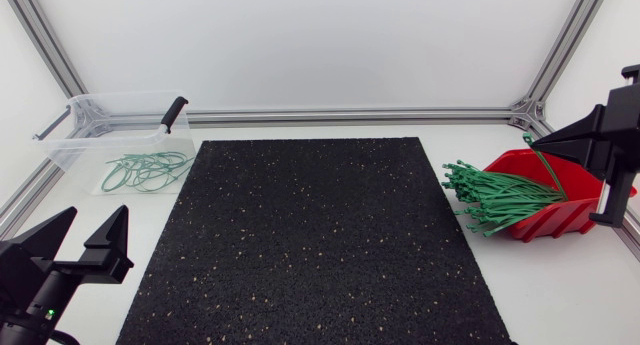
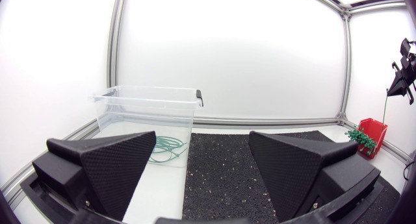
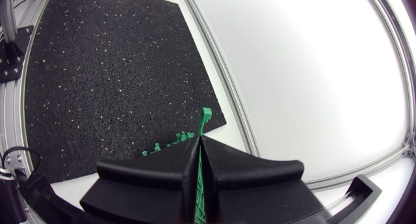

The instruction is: Take a green cable tie from the red box, thread the tail through the head to close it, then place it in the transparent bin on the left.

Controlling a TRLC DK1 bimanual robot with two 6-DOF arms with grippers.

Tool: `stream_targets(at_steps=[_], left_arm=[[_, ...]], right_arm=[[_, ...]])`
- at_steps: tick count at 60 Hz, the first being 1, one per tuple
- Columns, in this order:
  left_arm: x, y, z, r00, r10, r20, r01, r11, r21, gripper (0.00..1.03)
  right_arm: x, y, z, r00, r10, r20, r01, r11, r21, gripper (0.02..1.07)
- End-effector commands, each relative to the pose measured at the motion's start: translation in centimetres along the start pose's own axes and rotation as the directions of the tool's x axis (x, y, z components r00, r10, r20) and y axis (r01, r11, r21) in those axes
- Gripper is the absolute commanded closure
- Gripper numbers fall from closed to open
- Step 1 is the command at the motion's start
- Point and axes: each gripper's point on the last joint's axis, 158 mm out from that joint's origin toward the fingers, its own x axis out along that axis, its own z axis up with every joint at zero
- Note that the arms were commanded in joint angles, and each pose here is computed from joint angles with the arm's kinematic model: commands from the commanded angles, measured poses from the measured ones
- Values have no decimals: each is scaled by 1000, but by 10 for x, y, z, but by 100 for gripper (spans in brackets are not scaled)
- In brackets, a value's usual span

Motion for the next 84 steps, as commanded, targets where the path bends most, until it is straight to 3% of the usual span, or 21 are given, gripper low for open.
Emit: stream_targets(at_steps=[1, 18, 34, 44, 53, 56, 61, 63, 71, 84], left_arm=[[2, 0, -23, 999, -3, -54, 3, 1000, -12, 4], [2, 0, -24, 998, -3, -55, 2, 1000, -12, 4], [2, 0, -24, 998, -3, -55, 2, 1000, -12, 4], [2, -1, -24, 998, -5, -55, 4, 1000, -12, 4], [2, -1, -24, 998, -6, -55, 5, 1000, -11, 4], [2, -1, -24, 998, -6, -55, 5, 1000, -11, 4], [2, -1, -23, 999, -6, -54, 6, 1000, -12, 4], [2, -1, -24, 998, -6, -55, 5, 1000, -11, 4], [2, -1, -24, 998, -6, -57, 5, 1000, -11, 4], [2, -1, -25, 998, -7, -60, 7, 1000, -11, 4]], right_arm=[[0, -12, 0, 999, -30, 9, 30, 997, 76, 101], [1, -54, -2, 982, -191, 3, 183, 947, 262, 101], [14, -31, 6, 995, -101, 23, 85, 923, 376, 101], [32, -19, 1, 992, -102, -78, 125, 902, 412, 102], [28, -13, 12, 995, -72, -68, 95, 880, 466, 102], [25, -15, 16, 996, -47, -71, 78, 839, 539, 102], [20, -7, 23, 992, 111, -54, -41, 706, 707, 101], [14, -6, 29, 990, 140, -21, -80, 676, 733, 101], [-11, -16, 58, 989, 126, 74, -140, 671, 728, 102], [-51, -38, 95, 968, 104, 226, -243, 595, 766, 102]])
